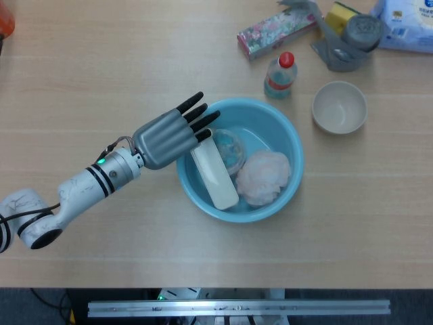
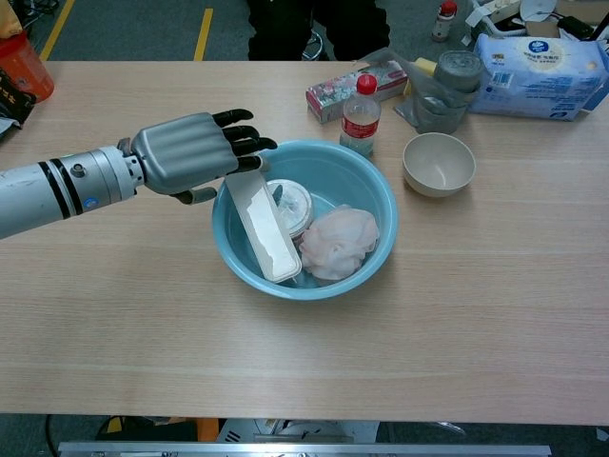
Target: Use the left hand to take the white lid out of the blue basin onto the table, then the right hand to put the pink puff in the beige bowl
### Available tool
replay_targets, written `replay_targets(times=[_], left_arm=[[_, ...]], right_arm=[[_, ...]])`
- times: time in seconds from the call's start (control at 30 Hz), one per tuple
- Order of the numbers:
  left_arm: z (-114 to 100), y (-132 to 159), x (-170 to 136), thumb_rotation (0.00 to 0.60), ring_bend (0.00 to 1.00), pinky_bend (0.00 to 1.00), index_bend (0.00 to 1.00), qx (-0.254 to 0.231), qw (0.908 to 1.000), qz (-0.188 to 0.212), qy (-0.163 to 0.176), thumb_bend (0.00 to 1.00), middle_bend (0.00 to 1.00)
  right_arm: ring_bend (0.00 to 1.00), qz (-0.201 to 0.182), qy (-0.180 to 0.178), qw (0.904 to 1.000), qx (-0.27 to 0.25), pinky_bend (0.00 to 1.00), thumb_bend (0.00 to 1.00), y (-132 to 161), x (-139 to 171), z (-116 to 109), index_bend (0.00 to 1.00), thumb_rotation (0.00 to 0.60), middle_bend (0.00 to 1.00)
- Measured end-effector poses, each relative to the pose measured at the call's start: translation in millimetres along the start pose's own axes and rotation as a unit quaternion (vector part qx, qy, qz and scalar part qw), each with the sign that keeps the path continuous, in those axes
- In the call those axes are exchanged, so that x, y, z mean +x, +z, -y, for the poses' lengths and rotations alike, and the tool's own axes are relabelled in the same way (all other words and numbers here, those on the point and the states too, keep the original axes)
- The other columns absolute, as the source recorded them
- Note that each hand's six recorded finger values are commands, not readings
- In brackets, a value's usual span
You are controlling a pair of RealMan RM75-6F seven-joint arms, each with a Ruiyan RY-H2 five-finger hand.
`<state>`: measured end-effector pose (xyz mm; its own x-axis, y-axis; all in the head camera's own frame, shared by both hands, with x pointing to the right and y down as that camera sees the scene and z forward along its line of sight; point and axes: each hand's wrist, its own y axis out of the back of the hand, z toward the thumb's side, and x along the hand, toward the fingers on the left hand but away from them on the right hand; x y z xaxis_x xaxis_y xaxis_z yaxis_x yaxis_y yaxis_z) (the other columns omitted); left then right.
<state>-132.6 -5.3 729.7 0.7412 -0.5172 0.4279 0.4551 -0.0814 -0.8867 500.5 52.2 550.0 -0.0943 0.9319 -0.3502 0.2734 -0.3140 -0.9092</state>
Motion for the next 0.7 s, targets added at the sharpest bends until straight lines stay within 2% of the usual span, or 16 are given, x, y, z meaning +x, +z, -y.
replay_targets(times=[0.3, 0.5, 0.7], left_arm=[[2.5, 1.5, 2.9, 0.6, 0.1, 0.04, 0.25, 0.001, 1.0, 0.004, 0.004, 0.36, 0.09], [0.9, 2.2, 1.8, 0.6, 0.11, 0.04, 0.34, -0.004, 0.9999, 0.005, 0.011, 0.36, 0.12], [2.8, 1.0, -1.3, 0.6, 0.12, 0.04, 0.38, -0.004, 0.9999, 0.002, 0.009, 0.36, 0.16]], right_arm=[[0.09, 0.003, -0.001, 1.0, -0.004, 0.16, 0.37, -3.6, 1.3, -1.5, 0.26, 0.6, 0.31], [0.09, 0.003, 0.001, 1.0, -0.007, 0.16, 0.37, -4.2, 1.4, -1.0, 0.26, 0.6, 0.31], [0.09, 0.002, 0.0, 0.9999, -0.01, 0.16, 0.37, -4.6, 2.2, -2.0, 0.26, 0.6, 0.31]])
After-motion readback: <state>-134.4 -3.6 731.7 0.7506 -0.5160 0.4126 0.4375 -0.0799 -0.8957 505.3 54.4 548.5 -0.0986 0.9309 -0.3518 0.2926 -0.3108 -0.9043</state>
